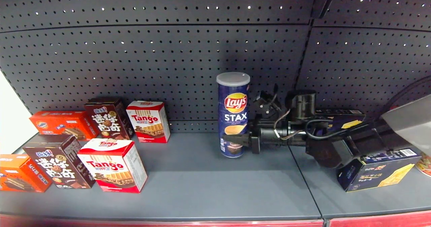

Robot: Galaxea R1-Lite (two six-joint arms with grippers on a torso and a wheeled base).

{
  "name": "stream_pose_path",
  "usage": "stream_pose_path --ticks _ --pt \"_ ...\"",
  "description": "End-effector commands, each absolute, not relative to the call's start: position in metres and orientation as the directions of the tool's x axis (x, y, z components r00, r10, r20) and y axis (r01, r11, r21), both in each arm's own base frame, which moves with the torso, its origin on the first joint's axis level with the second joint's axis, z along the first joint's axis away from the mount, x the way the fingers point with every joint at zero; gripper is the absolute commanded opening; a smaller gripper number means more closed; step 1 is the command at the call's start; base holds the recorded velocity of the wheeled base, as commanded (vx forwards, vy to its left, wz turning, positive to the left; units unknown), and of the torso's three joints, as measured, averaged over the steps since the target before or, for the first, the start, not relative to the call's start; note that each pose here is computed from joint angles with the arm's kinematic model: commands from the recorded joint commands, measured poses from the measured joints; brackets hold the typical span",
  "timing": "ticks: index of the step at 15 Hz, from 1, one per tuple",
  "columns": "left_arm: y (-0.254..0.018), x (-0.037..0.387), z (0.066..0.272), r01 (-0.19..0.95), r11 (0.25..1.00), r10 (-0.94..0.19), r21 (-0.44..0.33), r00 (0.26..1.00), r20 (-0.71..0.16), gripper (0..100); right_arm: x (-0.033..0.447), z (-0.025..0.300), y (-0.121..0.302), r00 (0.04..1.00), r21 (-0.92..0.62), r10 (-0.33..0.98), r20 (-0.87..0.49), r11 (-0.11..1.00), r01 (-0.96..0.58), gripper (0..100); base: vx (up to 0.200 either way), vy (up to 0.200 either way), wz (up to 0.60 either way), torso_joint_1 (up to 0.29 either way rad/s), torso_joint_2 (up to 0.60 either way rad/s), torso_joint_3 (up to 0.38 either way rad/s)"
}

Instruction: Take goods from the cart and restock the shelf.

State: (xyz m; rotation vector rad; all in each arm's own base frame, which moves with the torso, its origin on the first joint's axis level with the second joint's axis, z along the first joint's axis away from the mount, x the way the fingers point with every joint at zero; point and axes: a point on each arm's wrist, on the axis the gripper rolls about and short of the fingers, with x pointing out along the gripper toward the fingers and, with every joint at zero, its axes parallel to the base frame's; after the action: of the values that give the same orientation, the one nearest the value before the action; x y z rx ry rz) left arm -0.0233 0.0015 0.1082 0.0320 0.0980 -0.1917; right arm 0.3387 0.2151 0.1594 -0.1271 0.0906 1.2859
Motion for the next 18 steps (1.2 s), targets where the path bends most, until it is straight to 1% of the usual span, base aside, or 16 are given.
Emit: stream_pose_path --ticks 1,3,4,6,8,11,16,18 --pt "0.002 -0.025 0.108 0.193 0.981 -0.190 0.024 0.978 -0.086 0 0.301 0.185 0.206 0.255 -0.059 0.960 -0.114 0.249 -0.967 0 0.000 0.000 0.00 0.000 0.00 0.000" --pt "0.002 -0.026 0.111 0.192 0.981 -0.190 0.023 0.979 -0.073 0 0.284 0.188 0.202 0.256 -0.041 0.959 -0.120 0.253 -0.967 0 0.000 0.000 0.00 0.000 0.00 0.000" --pt "0.002 -0.026 0.113 0.192 0.981 -0.190 0.025 0.979 -0.067 0 0.267 0.192 0.201 0.270 -0.014 0.956 -0.118 0.270 -0.963 0 0.000 0.000 0.00 0.000 0.00 0.000" --pt "0.002 -0.026 0.115 0.189 0.982 -0.187 0.024 0.980 -0.064 0 0.252 0.197 0.194 0.290 0.013 0.951 -0.110 0.293 -0.956 0 0.000 0.000 0.00 0.000 0.00 0.000" --pt "0.002 -0.028 0.118 0.181 0.983 -0.180 0.025 0.982 -0.049 0 0.245 0.194 0.187 0.301 0.007 0.949 -0.097 0.304 -0.953 0 0.000 0.000 0.00 0.000 0.00 0.000" --pt "0.002 -0.029 0.123 0.179 0.983 -0.178 0.027 0.983 -0.034 0 0.236 0.186 0.178 0.307 0.005 0.948 -0.080 0.309 -0.951 0 0.000 0.000 0.00 0.000 0.00 0.000" --pt "0.002 -0.030 0.131 0.174 0.984 -0.174 0.030 0.985 -0.015 0 0.222 0.156 0.165 0.314 0.012 0.945 -0.088 0.316 -0.949 0 0.000 0.000 0.00 0.000 0.00 0.000" --pt "0.002 -0.030 0.134 0.170 0.985 -0.169 0.030 0.985 -0.017 0 0.220 0.151 0.163 0.315 0.016 0.945 -0.092 0.318 -0.948 0 0.000 0.000 0.00 0.000 0.00 0.000"
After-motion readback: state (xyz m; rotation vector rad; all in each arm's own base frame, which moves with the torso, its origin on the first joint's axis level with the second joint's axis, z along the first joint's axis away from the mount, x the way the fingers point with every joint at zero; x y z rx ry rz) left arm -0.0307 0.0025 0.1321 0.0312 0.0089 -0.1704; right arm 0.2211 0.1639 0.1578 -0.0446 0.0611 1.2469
